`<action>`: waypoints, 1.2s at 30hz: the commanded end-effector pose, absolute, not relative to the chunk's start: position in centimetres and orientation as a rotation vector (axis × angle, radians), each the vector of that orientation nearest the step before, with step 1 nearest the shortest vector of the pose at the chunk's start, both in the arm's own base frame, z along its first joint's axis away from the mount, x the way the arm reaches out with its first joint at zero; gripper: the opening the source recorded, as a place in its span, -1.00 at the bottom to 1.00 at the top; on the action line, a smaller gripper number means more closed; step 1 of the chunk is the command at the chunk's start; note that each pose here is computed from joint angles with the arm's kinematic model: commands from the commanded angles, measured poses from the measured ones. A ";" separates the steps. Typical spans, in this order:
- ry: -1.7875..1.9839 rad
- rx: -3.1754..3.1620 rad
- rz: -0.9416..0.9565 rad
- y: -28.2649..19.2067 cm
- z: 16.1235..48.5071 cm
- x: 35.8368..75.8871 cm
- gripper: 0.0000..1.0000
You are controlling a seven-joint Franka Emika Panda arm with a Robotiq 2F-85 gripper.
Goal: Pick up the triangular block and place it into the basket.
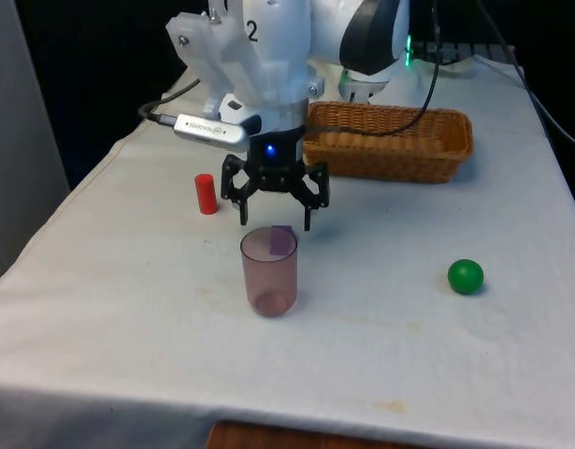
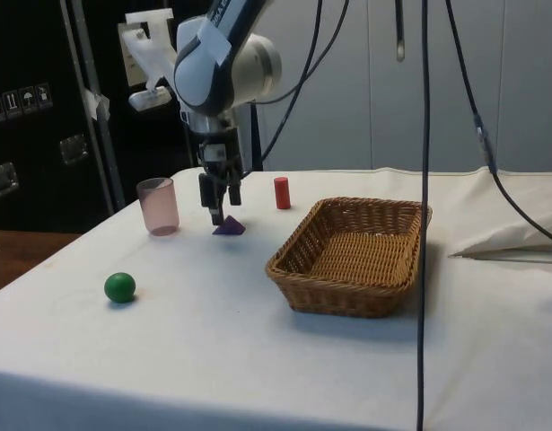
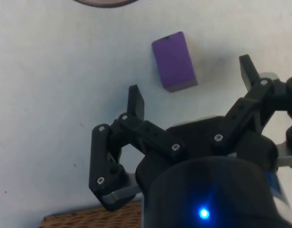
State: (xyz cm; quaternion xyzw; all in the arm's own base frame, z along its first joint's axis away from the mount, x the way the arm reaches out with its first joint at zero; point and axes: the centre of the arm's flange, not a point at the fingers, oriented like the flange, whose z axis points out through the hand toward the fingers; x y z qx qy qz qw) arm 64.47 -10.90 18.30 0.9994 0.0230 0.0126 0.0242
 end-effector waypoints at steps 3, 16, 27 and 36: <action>0.073 3.097 0.037 -11.1 17.8 64.5 1.00; 0.068 3.091 0.019 -11.4 17.1 64.4 -0.10; 0.067 3.089 0.017 -11.4 17.0 64.3 -0.34; 0.061 3.084 0.011 -11.5 18.1 64.2 -0.34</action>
